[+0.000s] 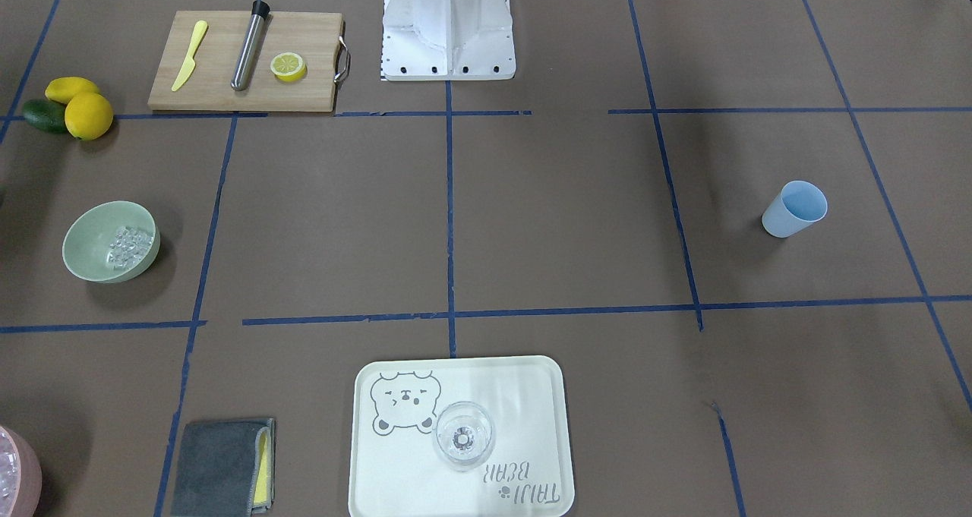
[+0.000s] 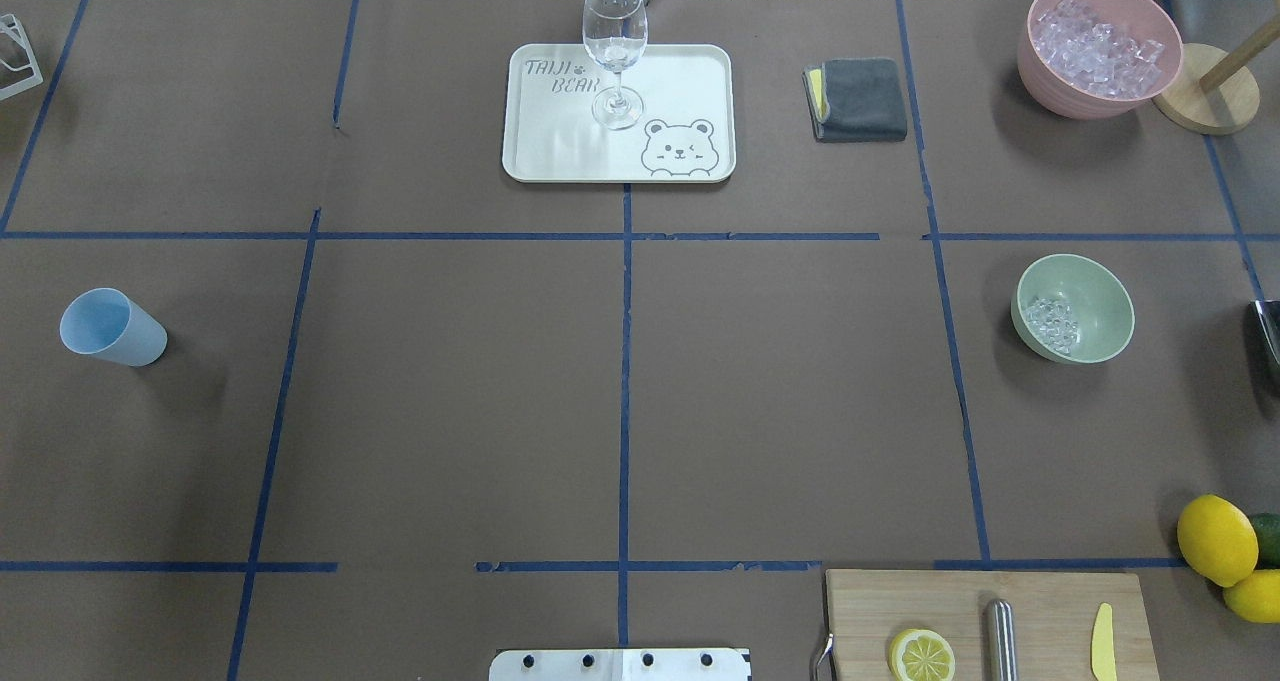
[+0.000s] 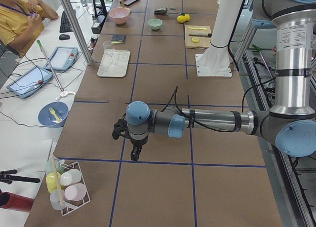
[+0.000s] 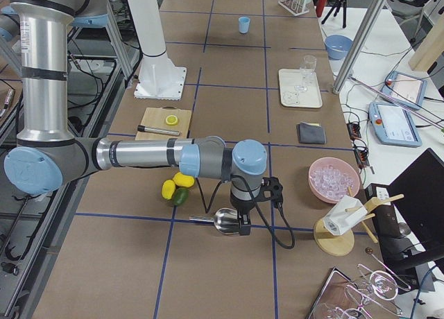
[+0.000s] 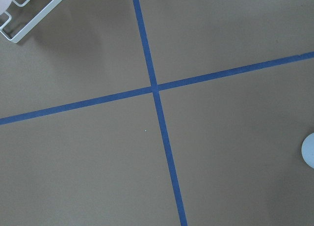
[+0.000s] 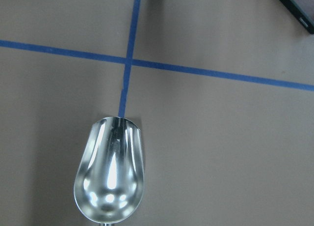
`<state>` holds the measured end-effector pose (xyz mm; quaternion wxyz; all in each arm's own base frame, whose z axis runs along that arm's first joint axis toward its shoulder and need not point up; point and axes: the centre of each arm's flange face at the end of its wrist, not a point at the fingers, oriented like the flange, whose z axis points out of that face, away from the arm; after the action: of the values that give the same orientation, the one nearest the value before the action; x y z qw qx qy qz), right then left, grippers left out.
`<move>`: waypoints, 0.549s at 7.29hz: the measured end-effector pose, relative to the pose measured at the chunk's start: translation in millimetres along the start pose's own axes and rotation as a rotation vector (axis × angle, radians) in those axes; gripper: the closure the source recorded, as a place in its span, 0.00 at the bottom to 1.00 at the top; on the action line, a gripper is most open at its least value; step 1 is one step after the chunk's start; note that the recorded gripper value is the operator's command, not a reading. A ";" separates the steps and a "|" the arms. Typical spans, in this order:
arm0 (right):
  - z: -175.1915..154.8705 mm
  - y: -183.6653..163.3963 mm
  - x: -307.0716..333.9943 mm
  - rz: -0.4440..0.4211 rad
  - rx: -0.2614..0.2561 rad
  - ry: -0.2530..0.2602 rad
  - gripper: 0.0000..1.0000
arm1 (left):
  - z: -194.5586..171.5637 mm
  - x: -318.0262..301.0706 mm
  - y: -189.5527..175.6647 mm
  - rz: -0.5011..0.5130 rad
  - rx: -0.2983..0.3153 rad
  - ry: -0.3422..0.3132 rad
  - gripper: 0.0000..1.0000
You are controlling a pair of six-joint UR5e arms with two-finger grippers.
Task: Pour ice into bowl
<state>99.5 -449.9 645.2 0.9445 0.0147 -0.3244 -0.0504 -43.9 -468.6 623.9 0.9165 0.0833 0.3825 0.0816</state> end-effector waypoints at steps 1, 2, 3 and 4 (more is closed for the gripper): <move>7.9 5.9 7.6 0.007 0.001 -0.010 0.00 | -1.3 1.2 -0.5 0.001 0.003 0.001 0.00; 11.1 7.4 8.5 0.002 0.012 -0.032 0.00 | -1.5 1.7 -0.6 0.002 0.004 0.003 0.00; 12.5 7.8 7.1 -0.013 0.033 -0.055 0.00 | -1.4 1.8 -0.6 0.002 0.004 0.005 0.00; 14.0 10.0 6.9 -0.034 0.056 -0.063 0.00 | -1.4 2.0 -0.6 0.003 0.004 0.006 0.00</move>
<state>97.1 -440.6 661.1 0.9321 0.0452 -0.3548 -0.0578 -43.4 -468.7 621.4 0.9151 0.0853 0.3854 0.0824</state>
